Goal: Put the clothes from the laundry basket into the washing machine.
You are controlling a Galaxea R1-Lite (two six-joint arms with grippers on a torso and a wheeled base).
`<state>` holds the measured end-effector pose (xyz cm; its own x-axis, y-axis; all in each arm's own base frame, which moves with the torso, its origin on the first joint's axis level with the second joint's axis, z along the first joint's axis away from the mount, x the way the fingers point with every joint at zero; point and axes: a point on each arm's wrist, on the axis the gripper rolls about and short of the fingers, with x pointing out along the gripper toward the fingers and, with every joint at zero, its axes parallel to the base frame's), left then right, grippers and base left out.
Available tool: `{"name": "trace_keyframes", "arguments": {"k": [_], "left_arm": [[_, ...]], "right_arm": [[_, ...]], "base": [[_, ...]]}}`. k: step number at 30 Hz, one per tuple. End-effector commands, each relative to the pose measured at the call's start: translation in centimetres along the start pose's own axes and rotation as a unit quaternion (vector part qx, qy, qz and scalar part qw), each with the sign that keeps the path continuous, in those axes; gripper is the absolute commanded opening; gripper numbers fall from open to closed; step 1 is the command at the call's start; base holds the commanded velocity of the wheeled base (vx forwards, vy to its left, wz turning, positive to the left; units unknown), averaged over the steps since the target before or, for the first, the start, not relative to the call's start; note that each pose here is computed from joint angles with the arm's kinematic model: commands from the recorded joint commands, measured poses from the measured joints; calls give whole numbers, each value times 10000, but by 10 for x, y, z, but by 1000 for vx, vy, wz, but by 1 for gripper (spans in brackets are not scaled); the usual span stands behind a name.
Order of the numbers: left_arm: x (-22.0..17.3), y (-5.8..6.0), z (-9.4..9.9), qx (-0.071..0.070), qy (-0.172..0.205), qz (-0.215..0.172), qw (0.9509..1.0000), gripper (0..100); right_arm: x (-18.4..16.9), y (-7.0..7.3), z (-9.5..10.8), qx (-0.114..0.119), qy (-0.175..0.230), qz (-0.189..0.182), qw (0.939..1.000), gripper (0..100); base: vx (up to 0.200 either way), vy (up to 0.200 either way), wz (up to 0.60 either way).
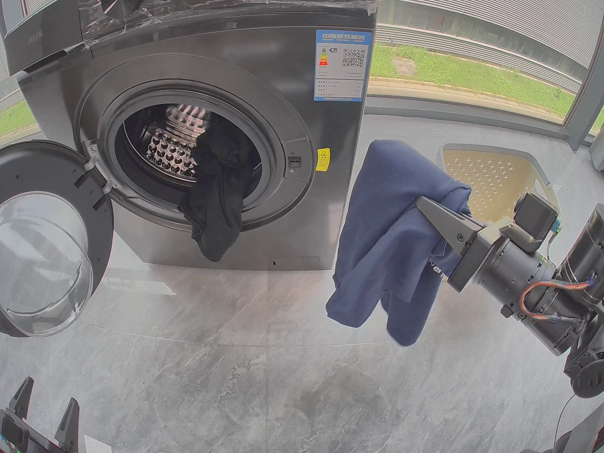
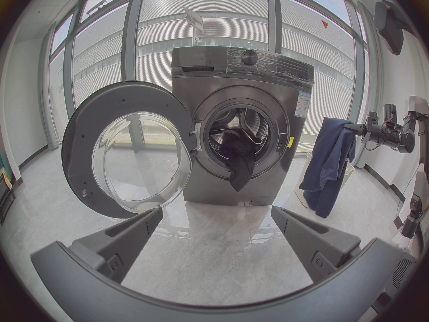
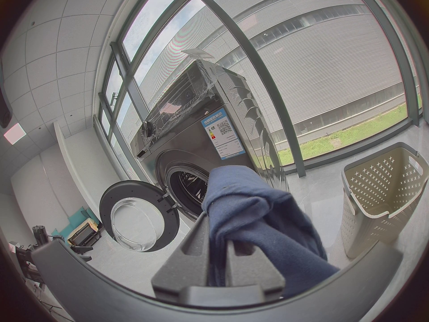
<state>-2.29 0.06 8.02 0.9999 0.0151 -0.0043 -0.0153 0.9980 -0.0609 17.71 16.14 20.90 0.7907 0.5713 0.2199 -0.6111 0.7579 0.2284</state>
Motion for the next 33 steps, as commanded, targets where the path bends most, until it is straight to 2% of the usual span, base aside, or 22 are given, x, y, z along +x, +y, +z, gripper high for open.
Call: {"name": "trace_keyframes", "arguments": {"k": [1, 12, 24, 27, 33], "left_arm": [[0, 0, -5, -1, 9, 2, 10000, 100], [0, 0, -5, -1, 10, -6, 10000, 100], [0, 0, -5, -1, 10, -6, 10000, 100], [0, 0, -5, -1, 10, -6, 10000, 100], [0, 0, -5, -1, 10, -6, 10000, 100]], "right_arm": [[1, -1, -1, -6, 9, -16, 10000, 0], [2, -4, -2, -14, 31, -90, 10000, 0], [3, -5, -3, -23, 48, -116, 9999, 0], [3, -5, -3, -23, 48, -116, 9999, 0], [3, -6, -4, -25, 62, -120, 9999, 0]], "base": [[0, 200, 0], [0, 200, 0], [0, 0, 0], [200, 0, 0], [0, 0, 0]]}}
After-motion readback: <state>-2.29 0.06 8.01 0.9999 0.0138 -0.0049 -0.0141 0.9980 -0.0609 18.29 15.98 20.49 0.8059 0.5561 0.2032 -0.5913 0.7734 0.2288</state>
